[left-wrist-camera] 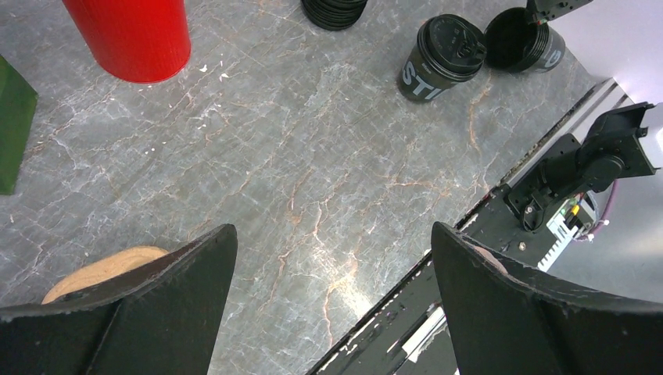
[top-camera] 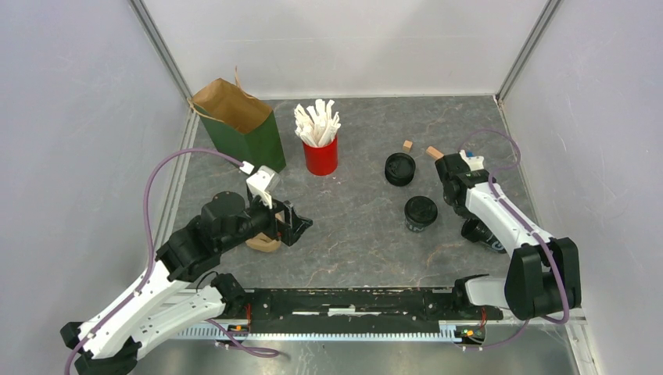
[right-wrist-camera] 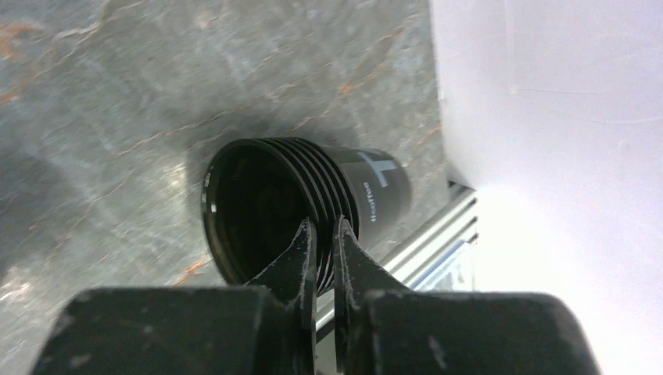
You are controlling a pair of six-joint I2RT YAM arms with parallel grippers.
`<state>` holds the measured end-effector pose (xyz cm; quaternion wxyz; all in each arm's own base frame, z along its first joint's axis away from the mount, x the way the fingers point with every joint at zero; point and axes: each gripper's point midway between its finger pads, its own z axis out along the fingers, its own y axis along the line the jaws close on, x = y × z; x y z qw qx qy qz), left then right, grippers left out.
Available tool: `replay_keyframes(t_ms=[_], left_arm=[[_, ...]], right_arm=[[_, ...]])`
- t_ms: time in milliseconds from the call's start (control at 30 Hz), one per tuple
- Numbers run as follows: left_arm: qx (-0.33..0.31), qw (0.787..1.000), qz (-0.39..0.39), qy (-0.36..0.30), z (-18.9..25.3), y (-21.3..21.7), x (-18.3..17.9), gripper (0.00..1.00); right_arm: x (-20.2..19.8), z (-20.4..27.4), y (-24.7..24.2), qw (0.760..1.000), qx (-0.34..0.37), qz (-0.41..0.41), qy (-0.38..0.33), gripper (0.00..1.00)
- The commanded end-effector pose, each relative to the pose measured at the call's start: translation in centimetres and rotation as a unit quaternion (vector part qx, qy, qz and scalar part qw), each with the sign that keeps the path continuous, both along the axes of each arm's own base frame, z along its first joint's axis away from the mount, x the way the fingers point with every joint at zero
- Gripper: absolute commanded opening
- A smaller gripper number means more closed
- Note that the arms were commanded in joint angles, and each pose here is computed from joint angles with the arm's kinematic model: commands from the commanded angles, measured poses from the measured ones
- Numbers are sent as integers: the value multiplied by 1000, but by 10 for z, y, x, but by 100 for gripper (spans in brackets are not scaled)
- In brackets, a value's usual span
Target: Pack the takeout coffee
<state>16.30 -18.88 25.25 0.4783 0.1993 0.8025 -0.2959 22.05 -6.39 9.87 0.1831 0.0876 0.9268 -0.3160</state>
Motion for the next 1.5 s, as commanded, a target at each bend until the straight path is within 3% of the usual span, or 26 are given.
replay_keyframes(t_ms=[0,200,733,1167,1467], left_arm=[[15,999,-18,-36,6,1,1,100],[14,999,-16,-37,6,2,1,100],[21,999,-9,-36,3,4,3,100],[29,999,-9,-30,-1,2,5,100],[31,999,-4,-30,-2,4,6,100]], right_arm=[[11,15,0,1000,-5,-2,-22,2],[19,26,4,999,7,22,-43,0],[58,55,30,962,133,68,-230,0],[53,40,10,946,196,36,-254,0],[54,50,4,950,195,28,-243,25]])
